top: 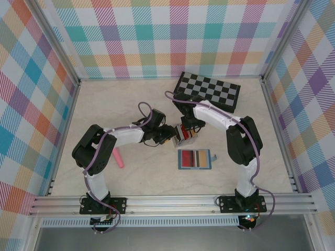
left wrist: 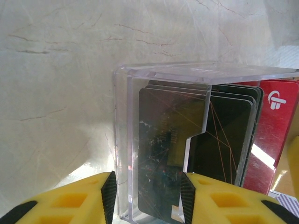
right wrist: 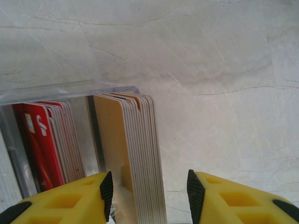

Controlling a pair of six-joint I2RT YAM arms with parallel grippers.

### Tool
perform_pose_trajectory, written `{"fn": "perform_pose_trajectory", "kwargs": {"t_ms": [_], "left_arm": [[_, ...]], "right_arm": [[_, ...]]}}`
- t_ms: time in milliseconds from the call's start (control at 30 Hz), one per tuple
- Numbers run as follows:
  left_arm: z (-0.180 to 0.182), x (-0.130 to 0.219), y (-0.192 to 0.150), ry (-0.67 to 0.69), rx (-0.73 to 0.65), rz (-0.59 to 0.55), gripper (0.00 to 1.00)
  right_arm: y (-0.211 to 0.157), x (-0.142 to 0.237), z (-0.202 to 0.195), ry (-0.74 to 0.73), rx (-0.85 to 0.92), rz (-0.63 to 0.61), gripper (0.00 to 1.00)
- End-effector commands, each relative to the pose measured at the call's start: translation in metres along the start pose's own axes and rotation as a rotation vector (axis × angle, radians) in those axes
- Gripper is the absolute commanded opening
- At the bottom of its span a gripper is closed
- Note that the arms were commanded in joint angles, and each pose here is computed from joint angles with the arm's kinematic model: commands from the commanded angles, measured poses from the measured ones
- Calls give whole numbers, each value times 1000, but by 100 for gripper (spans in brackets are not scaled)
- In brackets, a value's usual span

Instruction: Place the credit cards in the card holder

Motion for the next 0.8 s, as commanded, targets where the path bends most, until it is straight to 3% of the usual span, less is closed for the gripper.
{"fn": "perform_pose_trajectory", "kwargs": {"t_ms": [0,233,767], "left_arm": [[18,-4,0,70,10,-6,41],[17,-3,0,76,0,-4,39],[17,-4,0,74,-2,5,38]], "right_arm": [[3,4,-9,-68,17,3,48],[8,19,-17,-104,26,-35,45],[9,32,-16,-67,40,-62,25]]}}
Point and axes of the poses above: each hand's point on the last joint's axis, 136 mm out from that joint toward the fingers, its own x axis back along the fingers, its own z axis along the line the jaws close on, y = z × x, the point moved 6 cm from there along x, back along the fingers, and after that the axes turned 7 degrees about x, right-handed, at the moved point
